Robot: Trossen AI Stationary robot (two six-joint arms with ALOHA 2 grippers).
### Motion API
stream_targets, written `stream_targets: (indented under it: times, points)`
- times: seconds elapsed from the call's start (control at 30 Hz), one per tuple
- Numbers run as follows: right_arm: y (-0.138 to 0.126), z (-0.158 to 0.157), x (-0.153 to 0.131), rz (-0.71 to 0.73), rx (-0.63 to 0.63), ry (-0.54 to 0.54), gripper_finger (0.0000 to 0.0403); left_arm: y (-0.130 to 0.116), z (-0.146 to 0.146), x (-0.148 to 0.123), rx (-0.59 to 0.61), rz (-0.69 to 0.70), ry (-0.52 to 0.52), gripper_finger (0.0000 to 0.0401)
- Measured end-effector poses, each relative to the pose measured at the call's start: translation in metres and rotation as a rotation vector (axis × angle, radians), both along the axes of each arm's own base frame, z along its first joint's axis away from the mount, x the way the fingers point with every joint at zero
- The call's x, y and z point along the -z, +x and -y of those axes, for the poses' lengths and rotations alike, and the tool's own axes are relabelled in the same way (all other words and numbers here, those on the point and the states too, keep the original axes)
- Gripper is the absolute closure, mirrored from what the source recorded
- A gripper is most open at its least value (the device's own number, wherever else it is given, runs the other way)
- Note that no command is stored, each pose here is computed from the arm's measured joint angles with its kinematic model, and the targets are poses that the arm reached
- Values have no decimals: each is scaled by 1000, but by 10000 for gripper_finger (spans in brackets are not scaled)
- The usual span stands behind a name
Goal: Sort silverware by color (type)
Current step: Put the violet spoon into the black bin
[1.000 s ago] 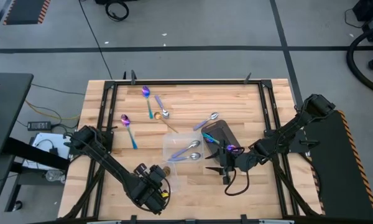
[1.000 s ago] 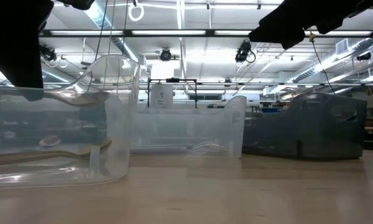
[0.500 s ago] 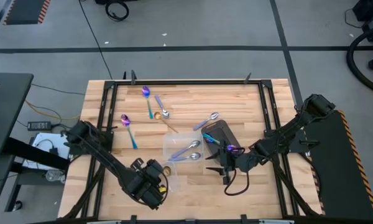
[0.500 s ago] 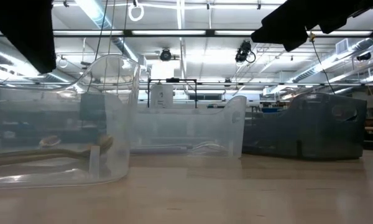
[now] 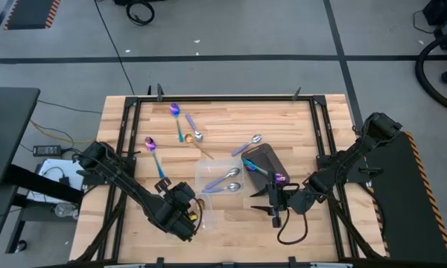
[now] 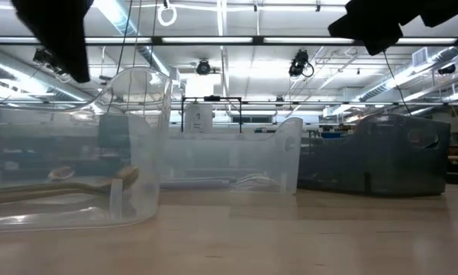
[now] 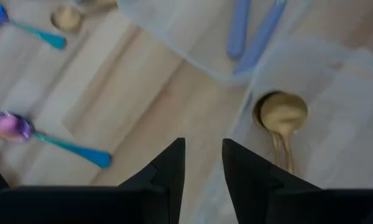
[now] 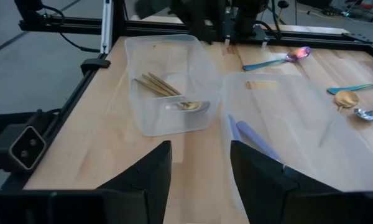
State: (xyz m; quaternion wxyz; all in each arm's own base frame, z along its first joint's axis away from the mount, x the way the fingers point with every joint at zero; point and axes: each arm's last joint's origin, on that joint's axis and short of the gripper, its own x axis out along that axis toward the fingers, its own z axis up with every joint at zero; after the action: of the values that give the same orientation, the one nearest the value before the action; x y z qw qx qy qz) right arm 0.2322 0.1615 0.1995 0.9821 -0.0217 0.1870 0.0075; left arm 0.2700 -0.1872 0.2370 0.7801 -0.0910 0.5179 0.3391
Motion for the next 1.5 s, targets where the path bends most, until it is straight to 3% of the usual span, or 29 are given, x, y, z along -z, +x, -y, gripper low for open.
stream_targets:
  times: [0.33,0.63,0.93,1.3,1.5]
  points:
    - [-3,-4,1,-18,-18,63,229,0,-29,-29,61,63,64,287]
    - [-6,-7,2,-25,-24,68,229,-16,-51,-7,2,20,124,287]
    - [-6,-7,2,-27,-22,65,229,-47,-70,5,-54,147,45,306]
    - [-6,-7,2,-23,-23,51,229,-75,-97,23,-241,186,-28,330]
    - [-5,-6,1,-19,-23,48,229,-81,-116,42,-397,102,-84,330]
